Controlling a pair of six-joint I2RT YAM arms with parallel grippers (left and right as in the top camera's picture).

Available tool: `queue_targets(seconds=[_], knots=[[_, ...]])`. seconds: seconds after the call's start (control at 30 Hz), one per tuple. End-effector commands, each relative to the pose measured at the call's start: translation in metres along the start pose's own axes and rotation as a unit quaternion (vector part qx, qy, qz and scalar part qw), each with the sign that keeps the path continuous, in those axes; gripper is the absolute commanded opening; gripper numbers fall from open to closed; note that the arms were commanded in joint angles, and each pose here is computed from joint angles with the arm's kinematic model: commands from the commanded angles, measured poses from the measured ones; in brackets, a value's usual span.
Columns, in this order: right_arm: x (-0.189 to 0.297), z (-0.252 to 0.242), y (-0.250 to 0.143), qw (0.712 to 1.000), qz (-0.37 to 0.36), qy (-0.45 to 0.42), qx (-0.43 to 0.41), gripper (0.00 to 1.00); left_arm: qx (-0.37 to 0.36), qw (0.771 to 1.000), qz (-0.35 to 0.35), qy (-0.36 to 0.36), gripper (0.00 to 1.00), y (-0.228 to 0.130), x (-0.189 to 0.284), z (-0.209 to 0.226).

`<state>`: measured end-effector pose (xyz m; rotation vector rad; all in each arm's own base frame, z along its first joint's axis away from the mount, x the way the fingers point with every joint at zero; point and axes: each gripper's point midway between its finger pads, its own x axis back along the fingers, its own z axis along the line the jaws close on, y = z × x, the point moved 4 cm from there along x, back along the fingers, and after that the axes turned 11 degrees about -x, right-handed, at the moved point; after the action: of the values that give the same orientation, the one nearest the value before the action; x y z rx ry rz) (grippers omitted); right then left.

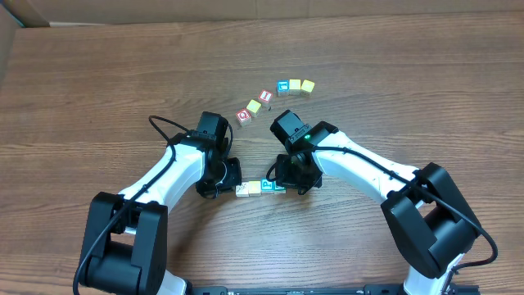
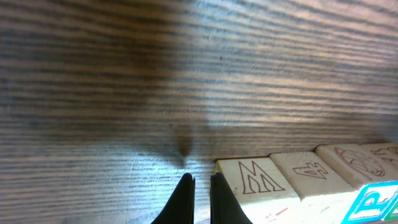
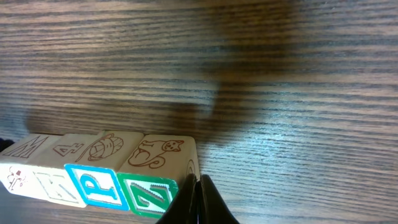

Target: Flip 4 blocks

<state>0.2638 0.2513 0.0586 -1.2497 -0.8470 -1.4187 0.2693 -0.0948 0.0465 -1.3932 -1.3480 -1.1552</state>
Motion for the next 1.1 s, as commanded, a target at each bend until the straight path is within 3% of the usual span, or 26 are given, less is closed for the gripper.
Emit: queue_targets(seconds=[0.0, 1.07], knots=[[0.003, 0.003, -0.004, 1.000, 0.008, 0.010, 0.000, 0.04, 0.003, 1.000, -0.001, -0.004, 0.04, -0.001, -0.003, -0.001], [0.003, 0.006, -0.013, 0.992, 0.041, 0.020, -0.119, 0.04, -0.054, 0.995, -0.080, -0.021, 0.04, 0.035, 0.007, -0.014]])
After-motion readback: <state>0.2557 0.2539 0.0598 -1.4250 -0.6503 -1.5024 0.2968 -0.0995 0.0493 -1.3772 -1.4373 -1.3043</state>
